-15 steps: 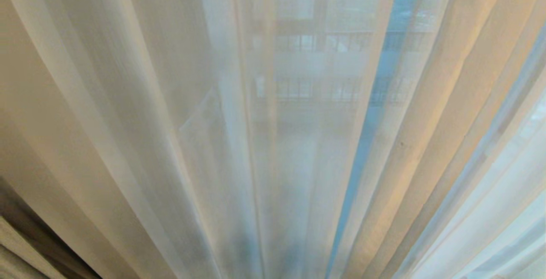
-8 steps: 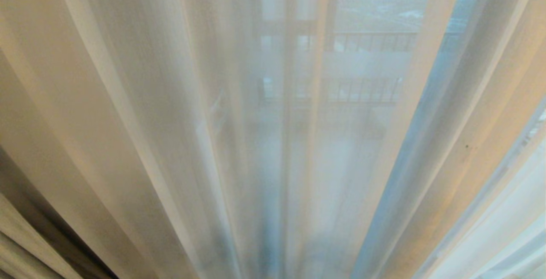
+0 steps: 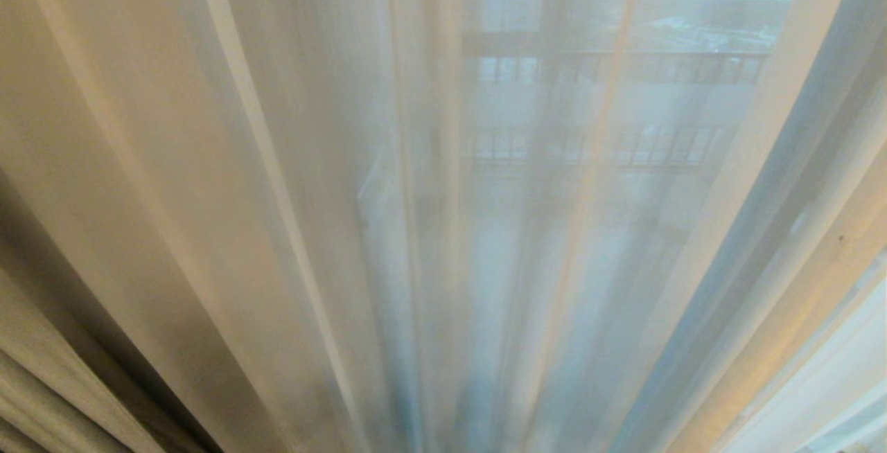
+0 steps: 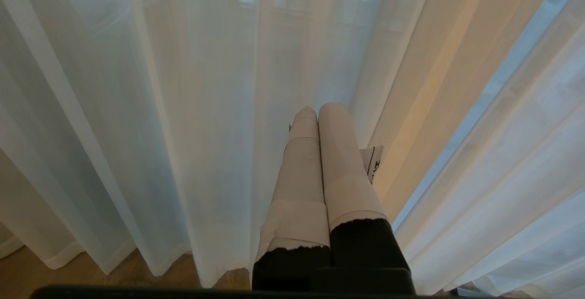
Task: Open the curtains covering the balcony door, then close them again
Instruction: Close the outer curtains on both sides
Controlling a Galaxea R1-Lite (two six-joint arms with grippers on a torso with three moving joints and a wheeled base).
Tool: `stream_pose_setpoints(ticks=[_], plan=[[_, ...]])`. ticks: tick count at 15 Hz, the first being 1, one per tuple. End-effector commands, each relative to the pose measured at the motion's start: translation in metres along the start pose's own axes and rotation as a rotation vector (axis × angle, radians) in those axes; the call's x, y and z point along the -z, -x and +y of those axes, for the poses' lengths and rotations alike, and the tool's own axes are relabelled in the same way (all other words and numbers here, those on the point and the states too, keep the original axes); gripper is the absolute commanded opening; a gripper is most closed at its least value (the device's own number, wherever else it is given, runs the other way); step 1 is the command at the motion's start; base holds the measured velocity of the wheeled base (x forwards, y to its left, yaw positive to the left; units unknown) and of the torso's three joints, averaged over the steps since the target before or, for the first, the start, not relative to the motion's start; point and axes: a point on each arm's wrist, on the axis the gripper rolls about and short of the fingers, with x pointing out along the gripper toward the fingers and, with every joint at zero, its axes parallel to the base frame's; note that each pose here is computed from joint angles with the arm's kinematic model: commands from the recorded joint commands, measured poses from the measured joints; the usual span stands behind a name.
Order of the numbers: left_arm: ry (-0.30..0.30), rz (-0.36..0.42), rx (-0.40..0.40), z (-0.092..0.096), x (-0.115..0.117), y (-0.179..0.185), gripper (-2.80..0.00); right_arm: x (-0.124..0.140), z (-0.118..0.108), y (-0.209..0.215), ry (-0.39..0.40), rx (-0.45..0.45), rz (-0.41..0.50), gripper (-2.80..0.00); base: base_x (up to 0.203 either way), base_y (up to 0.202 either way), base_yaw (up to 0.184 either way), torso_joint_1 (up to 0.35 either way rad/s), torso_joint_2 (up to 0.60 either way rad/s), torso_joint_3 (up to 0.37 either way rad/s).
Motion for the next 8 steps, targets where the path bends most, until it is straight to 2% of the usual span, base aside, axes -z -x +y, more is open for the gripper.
stream_pose_setpoints(ticks=[1, 8], plan=[[0.000, -0.001, 0.000, 0.0000, 0.0000, 0.0001, -2.80, 0.0000, 0.0000, -0.0001, 0.001, -0.001, 0.001, -2.80, 0.000, 0.080, 0.002, 0.001, 0.00, 0.002], [-0.008, -0.001, 0.006, -0.0002, 0.0000, 0.0001, -2.80, 0.0001, 0.0000, -0.0001, 0.001, -0.001, 0.002, -2.80, 0.000, 0.000, 0.000, 0.000, 0.00, 0.000]])
